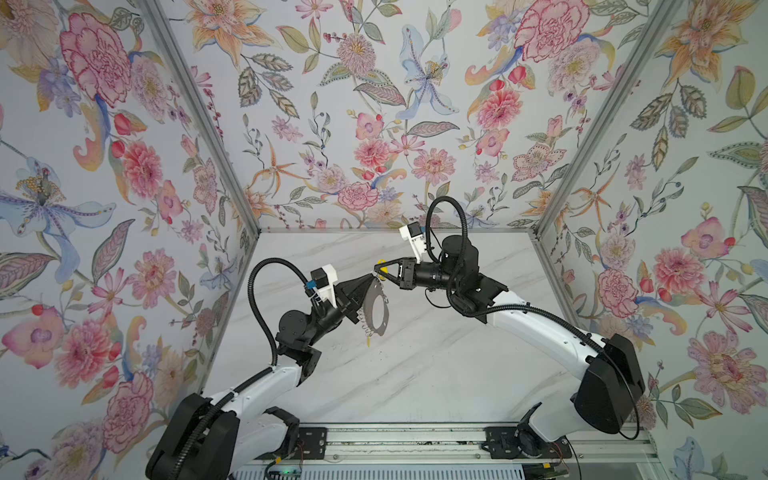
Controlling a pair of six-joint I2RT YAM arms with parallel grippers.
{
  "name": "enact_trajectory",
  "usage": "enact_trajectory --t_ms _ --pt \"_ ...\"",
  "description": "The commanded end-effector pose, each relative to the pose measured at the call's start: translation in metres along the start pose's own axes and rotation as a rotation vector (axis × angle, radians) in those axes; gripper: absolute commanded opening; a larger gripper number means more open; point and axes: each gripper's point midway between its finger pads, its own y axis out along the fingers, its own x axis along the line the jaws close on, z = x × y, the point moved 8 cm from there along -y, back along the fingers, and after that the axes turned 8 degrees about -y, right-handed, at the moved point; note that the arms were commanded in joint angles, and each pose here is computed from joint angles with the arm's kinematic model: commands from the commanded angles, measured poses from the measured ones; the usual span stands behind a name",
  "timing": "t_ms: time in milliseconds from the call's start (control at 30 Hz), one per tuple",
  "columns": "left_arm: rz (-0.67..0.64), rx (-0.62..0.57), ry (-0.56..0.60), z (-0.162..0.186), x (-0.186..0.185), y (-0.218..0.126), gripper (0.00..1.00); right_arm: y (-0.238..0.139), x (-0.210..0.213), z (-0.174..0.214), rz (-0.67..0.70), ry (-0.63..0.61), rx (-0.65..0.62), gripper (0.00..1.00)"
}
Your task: Remove the keys from the keyring
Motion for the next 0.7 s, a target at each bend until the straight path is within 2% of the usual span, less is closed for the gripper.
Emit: enact_trajectory --t_ms 0,133,433,667 --pt "0.074 -0.342 0.033 -0.049 -0.017 -0.005 0.0 0.005 -0.01 0.002 0.029 0.038 0.008 0.0" --pt "0.144 -0.393 -0.039 -0.049 -0.012 0.005 0.0 0.006 -0.007 -0.002 0.022 0.036 -0.011 0.0" --pt "0.178 -0.421 -0.051 -0.057 -0.009 0.032 0.0 0.02 -0.01 0.002 -0.018 0.066 -0.011 0.0" --pt "0.271 -0.381 -0.113 -0.062 -0.011 0.049 0.0 0.012 -0.016 -0.007 0.002 0.073 -0.063 0.0"
